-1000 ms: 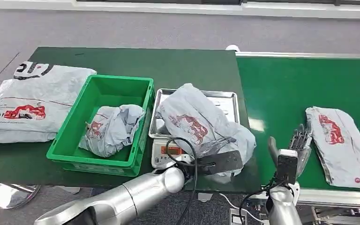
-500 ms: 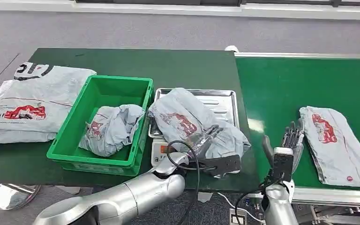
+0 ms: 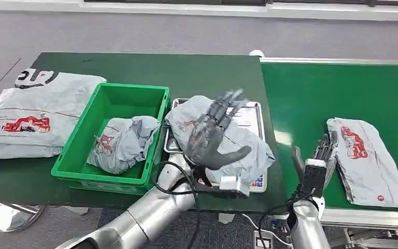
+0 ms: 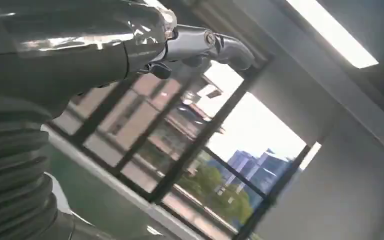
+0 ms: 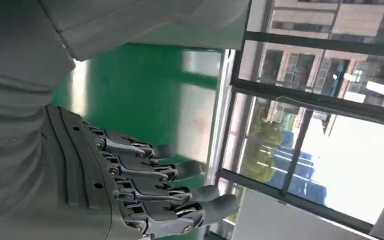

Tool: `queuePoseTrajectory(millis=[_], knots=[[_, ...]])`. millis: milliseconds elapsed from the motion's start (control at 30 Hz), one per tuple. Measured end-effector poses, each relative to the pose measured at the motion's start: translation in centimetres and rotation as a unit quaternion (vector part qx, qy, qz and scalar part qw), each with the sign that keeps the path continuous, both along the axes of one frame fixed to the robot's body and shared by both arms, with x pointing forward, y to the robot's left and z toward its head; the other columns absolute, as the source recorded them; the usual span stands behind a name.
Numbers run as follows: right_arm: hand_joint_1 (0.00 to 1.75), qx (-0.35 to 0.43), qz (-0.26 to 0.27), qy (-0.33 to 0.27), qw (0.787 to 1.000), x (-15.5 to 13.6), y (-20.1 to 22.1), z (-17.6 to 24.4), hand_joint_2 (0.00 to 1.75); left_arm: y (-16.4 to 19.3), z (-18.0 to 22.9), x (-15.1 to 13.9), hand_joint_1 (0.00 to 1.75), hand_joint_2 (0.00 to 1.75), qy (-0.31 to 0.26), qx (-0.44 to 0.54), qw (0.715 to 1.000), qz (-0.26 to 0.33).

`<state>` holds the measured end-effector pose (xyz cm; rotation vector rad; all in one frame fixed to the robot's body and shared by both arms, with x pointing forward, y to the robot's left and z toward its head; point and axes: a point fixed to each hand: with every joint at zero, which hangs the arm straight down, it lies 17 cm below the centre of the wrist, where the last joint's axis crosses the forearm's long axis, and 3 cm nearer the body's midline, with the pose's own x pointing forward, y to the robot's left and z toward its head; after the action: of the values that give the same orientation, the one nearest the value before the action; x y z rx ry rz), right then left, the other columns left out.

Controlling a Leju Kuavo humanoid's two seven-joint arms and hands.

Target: Moved the parcel from conveyor to table for the left to box.

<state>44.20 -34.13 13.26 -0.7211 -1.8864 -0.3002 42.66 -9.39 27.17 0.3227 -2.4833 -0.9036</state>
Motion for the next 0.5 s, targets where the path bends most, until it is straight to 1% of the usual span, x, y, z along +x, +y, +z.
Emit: queuePoseTrajectory(millis=[33,67,133,200,267,300,367,400,433,500], knots=[[0.00,0.001,0.000,0.000,1.000,0.0,-0.1,0.0,1.75,0.5,-0.4,1.3,0.00,1.75,0.033,-0.004,0.999,0.023],[0.00,0.001,0.000,0.001,1.000,0.0,-0.1,-0.1,1.75,0.9,-1.7,3.1,0.00,1.75,0.091,0.000,0.994,0.053],[0.00,0.001,0.001,0.002,1.000,0.0,-0.1,-0.2,1.75,1.2,-4.9,5.2,0.00,1.75,0.188,0.023,0.978,0.090],[0.00,0.000,0.001,0.003,1.000,-0.1,-0.1,-0.3,1.75,0.7,-6.8,5.3,0.00,1.75,0.213,0.059,0.971,0.095],[0.00,-0.001,0.001,0.003,1.000,-0.1,-0.1,-0.3,1.75,0.2,-7.5,5.0,0.00,1.75,0.212,0.081,0.969,0.093],[0.00,-0.002,0.002,0.003,1.000,-0.1,-0.1,-0.3,1.75,0.1,-8.3,5.2,0.00,1.75,0.226,0.098,0.965,0.094],[0.00,-0.003,0.005,0.004,1.000,0.0,0.0,-0.3,1.75,0.1,-11.3,5.6,0.00,1.75,0.278,0.158,0.941,0.106],[0.00,-0.003,0.007,0.005,1.000,0.1,0.0,-0.4,1.75,0.2,-13.5,5.5,0.00,1.75,0.311,0.196,0.923,0.113],[0.00,-0.003,0.008,0.006,1.000,0.1,0.1,-0.4,1.75,0.3,-15.1,5.1,0.00,1.75,0.332,0.222,0.910,0.114],[0.00,-0.003,0.014,0.007,1.000,0.2,0.2,-0.6,1.75,0.5,-17.4,4.4,0.00,1.75,0.354,0.266,0.890,0.112]])
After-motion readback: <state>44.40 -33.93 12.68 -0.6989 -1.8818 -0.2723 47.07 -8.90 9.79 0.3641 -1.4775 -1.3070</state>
